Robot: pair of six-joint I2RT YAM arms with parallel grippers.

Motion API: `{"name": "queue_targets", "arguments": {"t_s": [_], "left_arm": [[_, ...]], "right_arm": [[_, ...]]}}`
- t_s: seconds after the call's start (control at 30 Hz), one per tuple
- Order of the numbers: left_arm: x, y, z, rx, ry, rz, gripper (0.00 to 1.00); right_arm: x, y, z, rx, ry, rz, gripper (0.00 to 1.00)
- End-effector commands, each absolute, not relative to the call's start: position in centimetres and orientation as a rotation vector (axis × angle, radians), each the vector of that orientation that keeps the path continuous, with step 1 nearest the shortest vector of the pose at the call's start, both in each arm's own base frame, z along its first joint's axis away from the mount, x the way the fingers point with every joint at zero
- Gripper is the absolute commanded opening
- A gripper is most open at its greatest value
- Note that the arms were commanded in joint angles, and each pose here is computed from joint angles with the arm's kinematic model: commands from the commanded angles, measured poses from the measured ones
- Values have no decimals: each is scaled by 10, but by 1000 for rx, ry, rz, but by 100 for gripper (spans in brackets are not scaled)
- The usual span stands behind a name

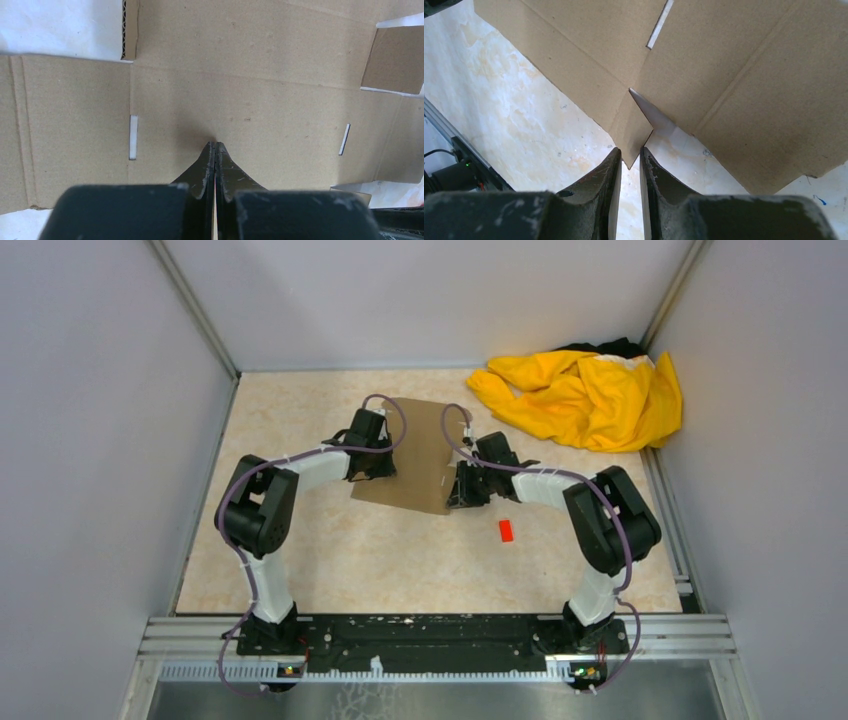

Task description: Fold the paper box

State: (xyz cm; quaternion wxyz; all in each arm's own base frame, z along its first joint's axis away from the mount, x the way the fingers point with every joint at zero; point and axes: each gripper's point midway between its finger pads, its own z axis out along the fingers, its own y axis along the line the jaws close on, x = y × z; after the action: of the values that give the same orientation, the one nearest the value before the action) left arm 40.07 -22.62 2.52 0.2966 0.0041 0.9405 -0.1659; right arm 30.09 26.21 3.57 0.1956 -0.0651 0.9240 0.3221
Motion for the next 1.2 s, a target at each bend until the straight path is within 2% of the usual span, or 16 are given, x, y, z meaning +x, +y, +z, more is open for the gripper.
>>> {"name": "queue_targets", "arguments": {"t_s": [0.0, 0.6, 0.93, 1.03, 1.17], "left_arm": [[354, -225, -23, 39, 2703, -435, 0], [352, -223, -25, 37, 2709, -433, 0], [350, -213, -31, -19, 2723, -375, 0], [349, -206, -34, -58, 2723, -339, 0], [348, -196, -35, -111, 2719, -317, 0]], "right_arm": [[337, 296, 86, -254, 2367, 1025, 20], [344, 306, 88, -282, 2361, 1046, 20], [337, 228, 74, -221, 2499, 502, 20], [329, 208, 64, -201, 2529, 396, 6], [322, 200, 49, -196, 2556, 362, 5]]}}
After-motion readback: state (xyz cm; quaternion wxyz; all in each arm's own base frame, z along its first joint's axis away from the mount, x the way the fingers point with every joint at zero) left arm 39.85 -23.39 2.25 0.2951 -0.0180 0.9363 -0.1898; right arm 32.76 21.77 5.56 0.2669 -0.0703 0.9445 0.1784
